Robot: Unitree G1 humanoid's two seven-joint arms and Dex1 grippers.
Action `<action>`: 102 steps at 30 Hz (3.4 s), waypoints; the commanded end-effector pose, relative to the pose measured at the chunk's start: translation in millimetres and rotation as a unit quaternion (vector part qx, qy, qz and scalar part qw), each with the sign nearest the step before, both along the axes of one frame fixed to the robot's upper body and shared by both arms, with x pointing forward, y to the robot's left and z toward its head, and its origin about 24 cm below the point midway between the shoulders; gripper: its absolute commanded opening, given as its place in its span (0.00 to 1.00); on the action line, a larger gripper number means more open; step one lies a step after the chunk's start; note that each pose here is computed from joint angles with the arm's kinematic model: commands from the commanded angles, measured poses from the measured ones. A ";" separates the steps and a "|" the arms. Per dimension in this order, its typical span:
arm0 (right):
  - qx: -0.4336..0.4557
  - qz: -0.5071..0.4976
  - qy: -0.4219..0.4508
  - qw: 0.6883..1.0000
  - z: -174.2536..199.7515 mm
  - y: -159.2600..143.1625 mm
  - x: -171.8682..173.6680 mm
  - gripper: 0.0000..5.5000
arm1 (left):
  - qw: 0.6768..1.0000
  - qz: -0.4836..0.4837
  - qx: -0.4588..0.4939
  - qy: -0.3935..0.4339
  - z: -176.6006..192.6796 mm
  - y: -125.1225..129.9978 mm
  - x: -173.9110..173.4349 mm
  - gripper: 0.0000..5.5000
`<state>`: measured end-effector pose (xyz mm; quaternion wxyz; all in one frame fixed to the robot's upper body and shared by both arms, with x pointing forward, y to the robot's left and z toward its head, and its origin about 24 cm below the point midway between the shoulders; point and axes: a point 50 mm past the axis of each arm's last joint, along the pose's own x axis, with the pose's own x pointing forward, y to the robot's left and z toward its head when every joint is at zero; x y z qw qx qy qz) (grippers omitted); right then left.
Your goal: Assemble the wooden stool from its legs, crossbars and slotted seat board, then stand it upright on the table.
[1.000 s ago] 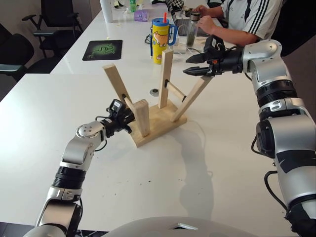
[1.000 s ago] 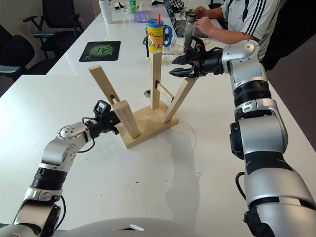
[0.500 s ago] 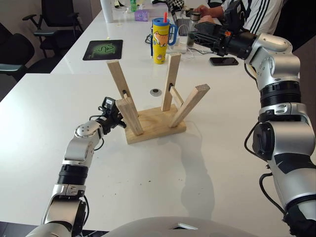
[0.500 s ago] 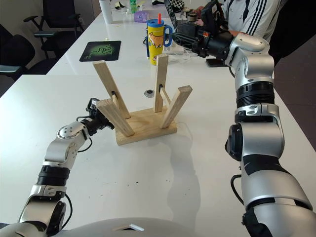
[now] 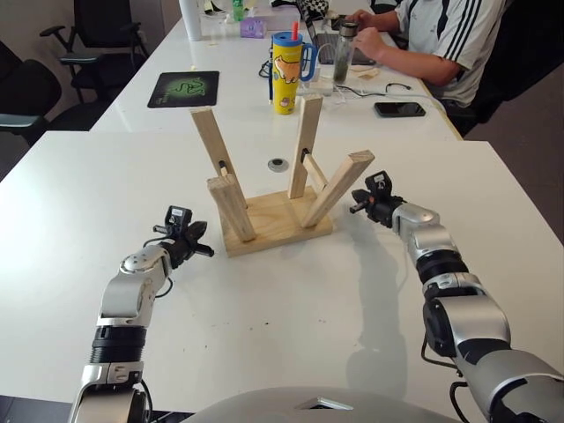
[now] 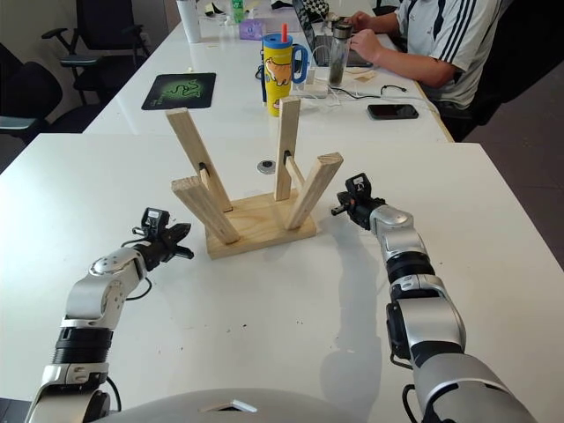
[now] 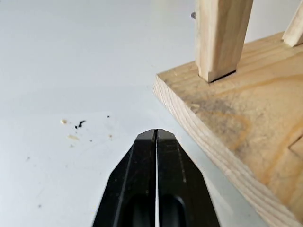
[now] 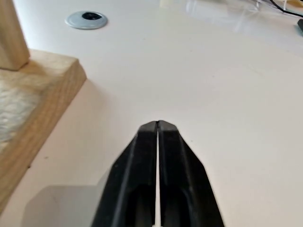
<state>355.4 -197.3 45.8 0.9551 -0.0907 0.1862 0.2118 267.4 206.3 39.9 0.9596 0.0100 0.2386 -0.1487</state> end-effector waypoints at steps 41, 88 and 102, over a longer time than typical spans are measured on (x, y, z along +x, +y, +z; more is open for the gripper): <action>0.023 0.041 0.036 0.998 -31.5 30.9 -98.3 0.00 | 0.997 -0.070 -0.024 0.011 -9.3 -45.8 -14.2 0.00; 0.092 0.088 -0.108 0.986 71.5 49.7 -71.1 0.00 | 0.981 -0.124 -0.082 -0.127 72.3 -72.1 -2.3 0.00; 0.029 0.025 -0.073 0.997 33.0 22.0 -70.3 0.00 | 0.995 -0.075 -0.038 -0.044 17.3 -44.0 -3.3 0.00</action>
